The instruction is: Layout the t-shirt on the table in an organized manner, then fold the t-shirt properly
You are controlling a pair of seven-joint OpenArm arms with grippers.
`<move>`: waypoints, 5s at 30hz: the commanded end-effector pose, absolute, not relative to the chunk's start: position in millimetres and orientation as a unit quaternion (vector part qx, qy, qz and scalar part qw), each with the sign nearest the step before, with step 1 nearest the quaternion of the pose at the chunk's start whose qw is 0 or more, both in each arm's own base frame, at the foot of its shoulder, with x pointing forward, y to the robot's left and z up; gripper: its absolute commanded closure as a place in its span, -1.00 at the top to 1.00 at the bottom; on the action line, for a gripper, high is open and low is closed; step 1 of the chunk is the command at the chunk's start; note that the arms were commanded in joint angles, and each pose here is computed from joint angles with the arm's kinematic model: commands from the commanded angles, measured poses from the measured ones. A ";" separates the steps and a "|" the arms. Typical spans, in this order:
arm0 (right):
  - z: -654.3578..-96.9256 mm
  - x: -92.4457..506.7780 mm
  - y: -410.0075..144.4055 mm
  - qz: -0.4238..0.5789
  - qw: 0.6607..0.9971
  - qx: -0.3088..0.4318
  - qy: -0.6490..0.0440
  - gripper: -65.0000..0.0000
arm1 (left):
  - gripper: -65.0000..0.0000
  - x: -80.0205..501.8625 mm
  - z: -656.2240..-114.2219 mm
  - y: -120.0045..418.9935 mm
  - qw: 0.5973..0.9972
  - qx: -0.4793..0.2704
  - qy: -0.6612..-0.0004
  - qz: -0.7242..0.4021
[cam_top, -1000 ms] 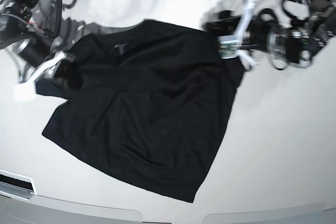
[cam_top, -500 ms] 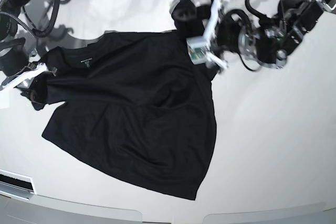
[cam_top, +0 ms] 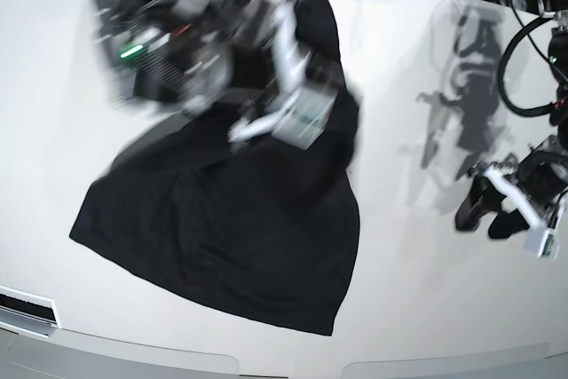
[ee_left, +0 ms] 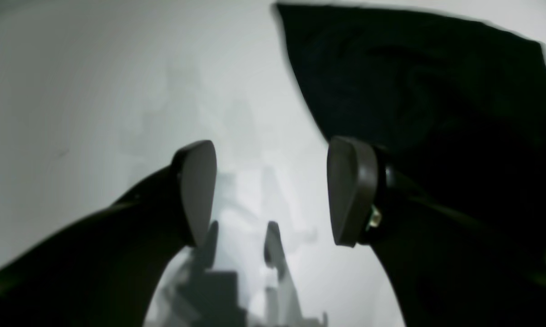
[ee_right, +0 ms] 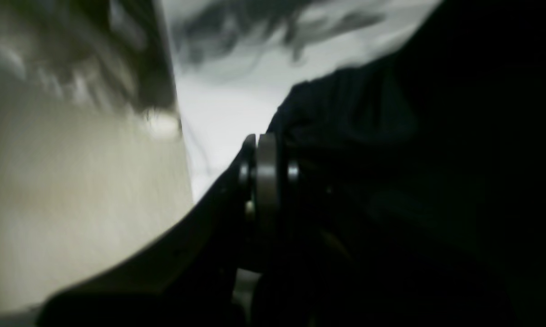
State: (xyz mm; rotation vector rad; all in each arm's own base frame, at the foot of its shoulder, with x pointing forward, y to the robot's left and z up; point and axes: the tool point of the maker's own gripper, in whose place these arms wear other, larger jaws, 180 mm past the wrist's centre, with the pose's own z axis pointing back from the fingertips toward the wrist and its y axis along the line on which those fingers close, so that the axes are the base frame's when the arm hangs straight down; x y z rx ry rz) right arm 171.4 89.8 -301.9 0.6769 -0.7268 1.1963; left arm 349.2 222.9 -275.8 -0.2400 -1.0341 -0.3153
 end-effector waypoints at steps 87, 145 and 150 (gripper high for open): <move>-271.3 195.7 236.5 0.655 0.619 0.347 -0.260 -0.14 | 0.21 327.9 -215.9 340.5 0.843 -0.032 -0.533 -0.067; -444.5 237.5 -29.3 0.234 0.914 0.221 -0.245 0.12 | -1.00 210.7 -452.8 337.8 0.951 0.021 -0.138 -0.276; -448.4 245.7 -13.2 0.239 0.909 0.242 -0.241 -0.21 | -1.00 212.3 -452.1 329.4 0.954 -0.002 -0.148 -0.262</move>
